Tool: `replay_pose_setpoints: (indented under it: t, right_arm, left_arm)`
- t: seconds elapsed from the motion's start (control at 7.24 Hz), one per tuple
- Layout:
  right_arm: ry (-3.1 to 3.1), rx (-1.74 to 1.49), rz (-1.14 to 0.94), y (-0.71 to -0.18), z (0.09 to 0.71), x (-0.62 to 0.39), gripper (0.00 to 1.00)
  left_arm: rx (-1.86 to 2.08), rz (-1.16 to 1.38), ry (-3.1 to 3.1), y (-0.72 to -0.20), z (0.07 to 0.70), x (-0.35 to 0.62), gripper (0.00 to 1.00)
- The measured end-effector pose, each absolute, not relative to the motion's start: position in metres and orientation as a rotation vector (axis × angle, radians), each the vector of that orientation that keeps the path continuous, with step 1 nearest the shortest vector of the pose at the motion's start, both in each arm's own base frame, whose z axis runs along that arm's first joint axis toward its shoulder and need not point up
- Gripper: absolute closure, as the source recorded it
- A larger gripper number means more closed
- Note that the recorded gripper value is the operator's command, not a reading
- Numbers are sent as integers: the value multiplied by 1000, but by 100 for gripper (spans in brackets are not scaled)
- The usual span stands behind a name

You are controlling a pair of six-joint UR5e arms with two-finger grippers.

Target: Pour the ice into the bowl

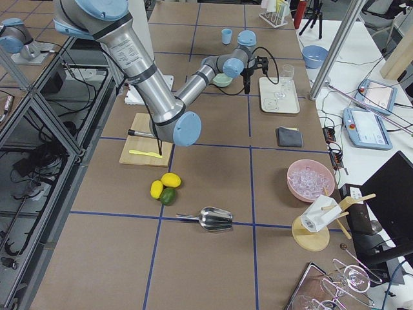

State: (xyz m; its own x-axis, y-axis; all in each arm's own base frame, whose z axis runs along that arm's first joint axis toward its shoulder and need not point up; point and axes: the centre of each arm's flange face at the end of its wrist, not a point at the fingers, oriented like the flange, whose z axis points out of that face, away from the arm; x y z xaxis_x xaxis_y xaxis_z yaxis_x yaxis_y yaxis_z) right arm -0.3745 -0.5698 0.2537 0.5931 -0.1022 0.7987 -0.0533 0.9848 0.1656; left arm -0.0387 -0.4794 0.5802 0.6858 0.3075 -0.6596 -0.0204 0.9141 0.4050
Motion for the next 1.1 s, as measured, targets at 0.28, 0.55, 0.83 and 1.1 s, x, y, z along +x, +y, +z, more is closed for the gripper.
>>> replay_pose_setpoints:
  t: [0.28, 0.55, 0.83, 1.1]
  right_arm:
    - [-890, 225, -188, -593, 364, -239, 0]
    - [-812, 266, -294, -584, 462, -132, 0]
    - [-781, 270, -320, -562, 518, -70, 0]
    - [-777, 257, -315, -548, 538, -56, 0]
  left_arm:
    - [450, 216, 799, -483, 568, -39, 0]
    - [653, 298, 792, -487, 544, -38, 0]
    - [772, 214, 852, -482, 519, -36, 0]
    - [831, 101, 935, -461, 511, -27, 0]
